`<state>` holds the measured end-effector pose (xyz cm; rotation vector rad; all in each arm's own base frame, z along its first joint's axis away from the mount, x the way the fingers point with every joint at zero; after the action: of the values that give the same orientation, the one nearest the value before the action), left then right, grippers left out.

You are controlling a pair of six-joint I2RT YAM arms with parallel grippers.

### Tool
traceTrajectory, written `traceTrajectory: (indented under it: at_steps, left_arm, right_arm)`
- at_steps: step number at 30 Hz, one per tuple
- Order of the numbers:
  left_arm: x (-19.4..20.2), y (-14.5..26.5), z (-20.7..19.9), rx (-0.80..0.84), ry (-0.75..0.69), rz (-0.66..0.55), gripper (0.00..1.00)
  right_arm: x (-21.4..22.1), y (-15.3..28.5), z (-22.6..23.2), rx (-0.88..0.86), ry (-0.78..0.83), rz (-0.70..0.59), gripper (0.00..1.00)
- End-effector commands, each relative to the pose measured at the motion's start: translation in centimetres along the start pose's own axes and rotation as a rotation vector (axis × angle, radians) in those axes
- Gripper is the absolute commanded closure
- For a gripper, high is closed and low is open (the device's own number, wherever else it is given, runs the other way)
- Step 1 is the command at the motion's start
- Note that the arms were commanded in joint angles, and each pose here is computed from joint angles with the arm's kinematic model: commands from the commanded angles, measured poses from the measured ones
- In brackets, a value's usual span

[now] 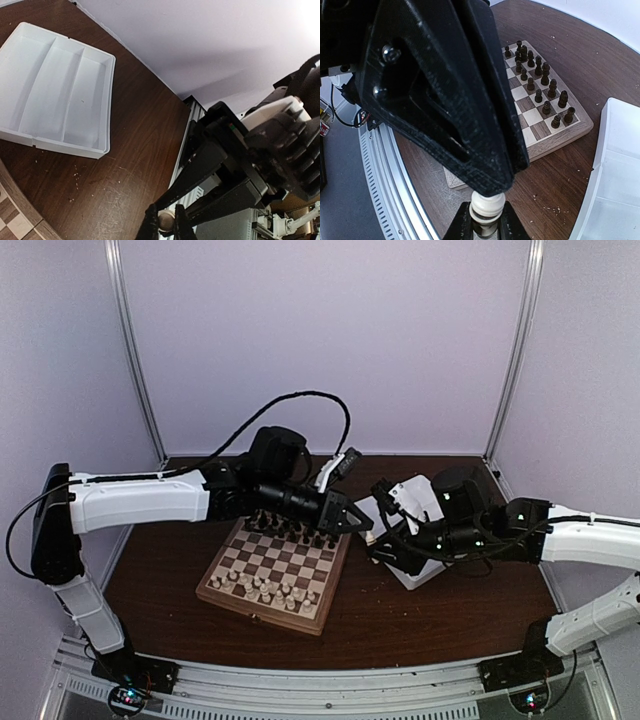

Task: Set up the chess pieces on the board
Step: Place the chess piece on the chessboard.

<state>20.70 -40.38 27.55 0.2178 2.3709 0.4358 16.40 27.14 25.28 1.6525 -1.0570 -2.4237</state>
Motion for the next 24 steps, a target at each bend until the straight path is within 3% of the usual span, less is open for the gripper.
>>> traceTrajectory:
  at_steps: [1,12,19,24]
  left_arm:
    - [-0.5,0.0,-0.6,0.004,-0.034,-0.008,1.00]
    - [-0.8,4.6,1.1,-0.181,-0.055,-0.025,1.00]
    - [1.2,14.4,8.2,-0.582,0.014,-0.119,1.00]
    - [4.3,18.0,11.0,-0.832,0.021,-0.146,1.00]
  right_arm:
    - [-1.4,0.4,0.3,0.011,0.014,-0.037,0.93]
    - [0.0,-0.6,-0.3,0.032,-0.004,-0.015,0.94]
    - [0.2,-0.4,-0.6,0.061,-0.009,-0.042,0.94]
    - [0.1,-0.1,-0.7,0.067,-0.021,-0.076,0.94]
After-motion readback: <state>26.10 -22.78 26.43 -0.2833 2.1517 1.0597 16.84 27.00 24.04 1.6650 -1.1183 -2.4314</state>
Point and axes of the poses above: each gripper's point midway between its finger pads, its own y axis back along the fingers, its own z axis along the line the jaws close on, x = y × z, the point moved 7 cm from there along y, back along the fingers, and after that the axes turned 3 degrees about y, right-handed, at the moved point
